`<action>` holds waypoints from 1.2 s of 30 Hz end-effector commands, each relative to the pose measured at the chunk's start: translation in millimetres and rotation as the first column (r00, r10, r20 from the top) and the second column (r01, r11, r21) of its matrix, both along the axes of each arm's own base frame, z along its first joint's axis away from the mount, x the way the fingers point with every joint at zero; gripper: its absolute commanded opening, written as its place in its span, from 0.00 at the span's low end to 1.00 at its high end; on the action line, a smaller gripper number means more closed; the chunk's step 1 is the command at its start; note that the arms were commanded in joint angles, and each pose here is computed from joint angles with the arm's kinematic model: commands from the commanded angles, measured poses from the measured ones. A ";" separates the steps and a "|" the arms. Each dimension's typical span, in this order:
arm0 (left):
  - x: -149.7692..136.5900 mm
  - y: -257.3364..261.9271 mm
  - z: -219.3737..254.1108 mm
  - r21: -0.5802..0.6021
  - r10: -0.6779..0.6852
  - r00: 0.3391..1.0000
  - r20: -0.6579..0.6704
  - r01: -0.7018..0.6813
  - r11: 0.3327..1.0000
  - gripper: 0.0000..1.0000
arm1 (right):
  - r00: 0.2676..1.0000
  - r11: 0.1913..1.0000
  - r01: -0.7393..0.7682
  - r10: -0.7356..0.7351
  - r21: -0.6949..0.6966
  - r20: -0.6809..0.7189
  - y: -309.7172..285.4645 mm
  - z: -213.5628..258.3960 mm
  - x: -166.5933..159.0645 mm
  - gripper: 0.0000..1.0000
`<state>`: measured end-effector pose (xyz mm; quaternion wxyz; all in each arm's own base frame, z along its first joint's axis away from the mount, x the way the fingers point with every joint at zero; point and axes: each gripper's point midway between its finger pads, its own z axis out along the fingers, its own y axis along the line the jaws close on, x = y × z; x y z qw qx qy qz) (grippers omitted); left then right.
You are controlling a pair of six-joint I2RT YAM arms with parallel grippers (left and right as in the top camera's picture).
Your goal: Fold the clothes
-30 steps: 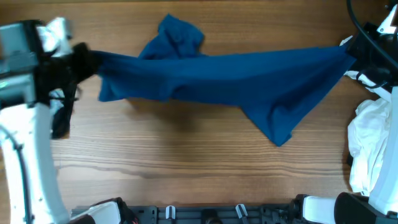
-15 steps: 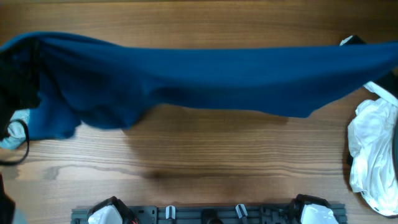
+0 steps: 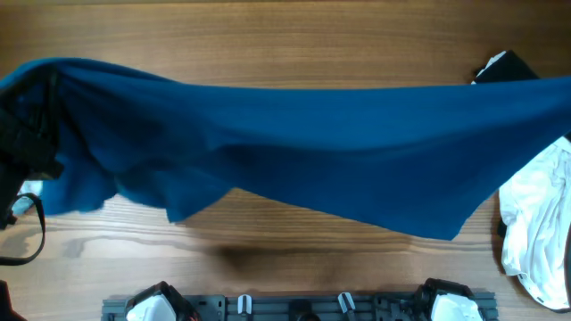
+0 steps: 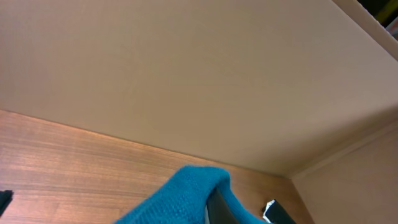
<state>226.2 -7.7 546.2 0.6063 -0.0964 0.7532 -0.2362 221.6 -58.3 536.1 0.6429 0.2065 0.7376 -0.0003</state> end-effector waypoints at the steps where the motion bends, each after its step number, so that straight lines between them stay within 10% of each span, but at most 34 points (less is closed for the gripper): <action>1: -0.7 -0.2 3.9 -0.004 -0.002 1.000 0.010 0.002 1.000 0.04 | 0.999 0.999 0.035 -0.035 -0.003 0.015 -5.4 5.2 -4.7 0.04; 15: 87.8 8.6 -57.0 -0.035 -0.068 0.973 -0.222 0.062 0.997 0.04 | 0.916 0.986 -0.153 0.165 0.062 -0.366 4.5 -90.6 84.5 0.04; 22: 222.0 12.3 -157.1 0.055 -0.035 0.910 -0.413 0.063 0.996 0.04 | 0.860 0.957 -0.269 0.288 0.105 -0.421 -5.1 -160.5 223.0 0.04; 26: 319.7 31.4 -145.0 0.087 -0.007 0.982 -0.186 0.024 0.996 0.04 | 0.952 0.962 -0.272 0.273 0.032 -0.137 -18.0 -118.6 296.6 0.04; 31: 302.7 55.1 17.5 -0.073 0.044 0.960 0.276 -0.025 0.997 0.04 | 0.965 0.978 -0.203 0.209 -0.056 0.155 -23.6 -0.8 277.0 0.04; 36: 280.3 25.7 -35.4 -0.046 -0.115 0.993 0.014 0.115 0.992 0.04 | 0.980 0.988 -0.143 0.133 -0.053 -0.151 -37.4 -71.7 264.9 0.04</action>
